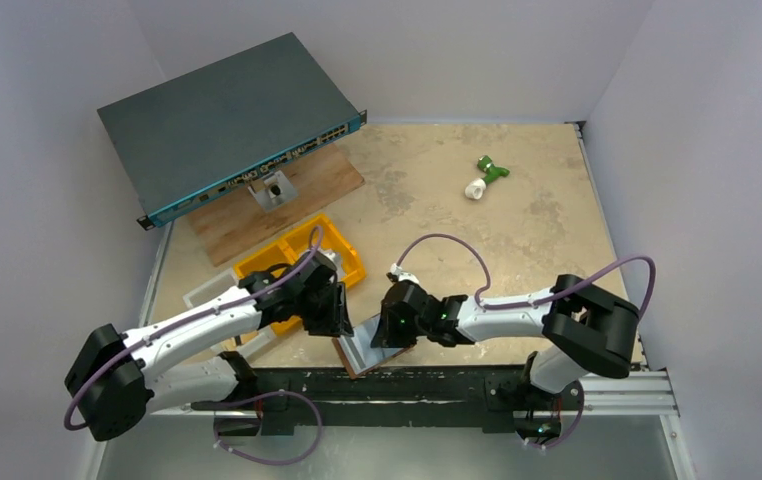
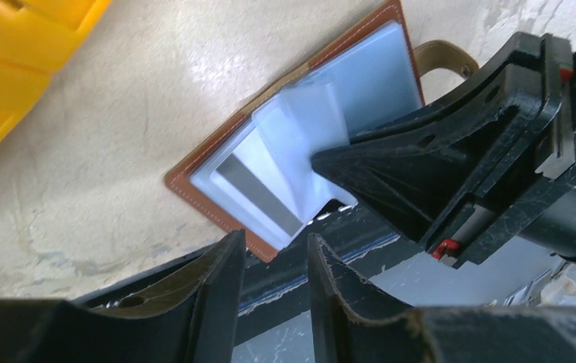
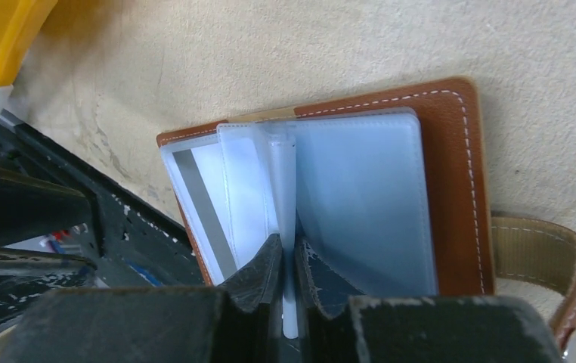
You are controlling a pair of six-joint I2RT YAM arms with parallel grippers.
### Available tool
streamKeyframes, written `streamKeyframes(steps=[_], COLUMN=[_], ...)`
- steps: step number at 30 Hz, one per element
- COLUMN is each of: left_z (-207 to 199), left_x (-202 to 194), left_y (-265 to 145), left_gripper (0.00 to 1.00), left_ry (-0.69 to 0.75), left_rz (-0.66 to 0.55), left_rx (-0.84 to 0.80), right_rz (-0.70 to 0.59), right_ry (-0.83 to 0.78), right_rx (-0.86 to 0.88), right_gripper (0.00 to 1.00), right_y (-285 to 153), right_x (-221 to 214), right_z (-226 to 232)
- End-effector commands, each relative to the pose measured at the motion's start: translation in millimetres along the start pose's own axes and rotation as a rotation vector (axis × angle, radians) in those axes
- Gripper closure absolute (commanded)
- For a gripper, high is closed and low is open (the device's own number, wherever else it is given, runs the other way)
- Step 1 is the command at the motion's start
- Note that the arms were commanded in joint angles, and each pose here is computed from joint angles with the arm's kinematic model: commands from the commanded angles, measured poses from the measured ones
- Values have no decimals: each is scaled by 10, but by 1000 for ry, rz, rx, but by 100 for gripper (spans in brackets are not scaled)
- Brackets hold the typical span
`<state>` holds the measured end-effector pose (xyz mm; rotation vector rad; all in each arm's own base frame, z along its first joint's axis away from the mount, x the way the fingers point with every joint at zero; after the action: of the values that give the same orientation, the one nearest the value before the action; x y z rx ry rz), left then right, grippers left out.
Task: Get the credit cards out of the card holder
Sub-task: Remove the credit card from the card holder.
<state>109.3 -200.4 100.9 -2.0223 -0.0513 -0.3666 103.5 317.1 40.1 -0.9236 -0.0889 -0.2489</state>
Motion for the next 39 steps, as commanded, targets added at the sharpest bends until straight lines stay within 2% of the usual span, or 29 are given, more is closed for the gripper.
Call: streamKeyframes(steps=[1, 16, 26, 32, 36, 39], left_z=[-194, -123, -151, -178, -247, -302], left_x=[126, -15, -56, -27, 8, 37], left_y=[97, 519, 683, 645, 605, 570], left_gripper=[66, 100, 100, 100, 100, 100], left_ry=[-4, 7, 28, 27, 32, 37], left_rz=[-35, 48, 86, 64, 47, 31], left_rx=[-76, 3, 50, 40, 7, -22], right_rz=[26, 19, -2, -42, -68, -92], right_ry=[55, 147, 143, 114, 90, 80], right_rx=[-12, 66, 164, 214, 202, 170], right_gripper=[94, 97, 95, 82, 65, 61], right_y=[5, -69, -180, -322, -370, -402], right_x=[-74, -69, -3, 94, 157, 202], right_z=[-163, -220, -57, 117, 175, 168])
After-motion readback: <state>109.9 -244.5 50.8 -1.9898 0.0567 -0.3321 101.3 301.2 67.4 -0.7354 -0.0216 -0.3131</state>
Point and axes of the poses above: each gripper's point midway between its finger pads, its own y axis out along the fingers, its own z axis along the line the jaws close on, x = y × z, the point moved 3 cm from there along -y, back along the fingers, and after that the axes turned 11 degrees about y, right-handed, at the moved point
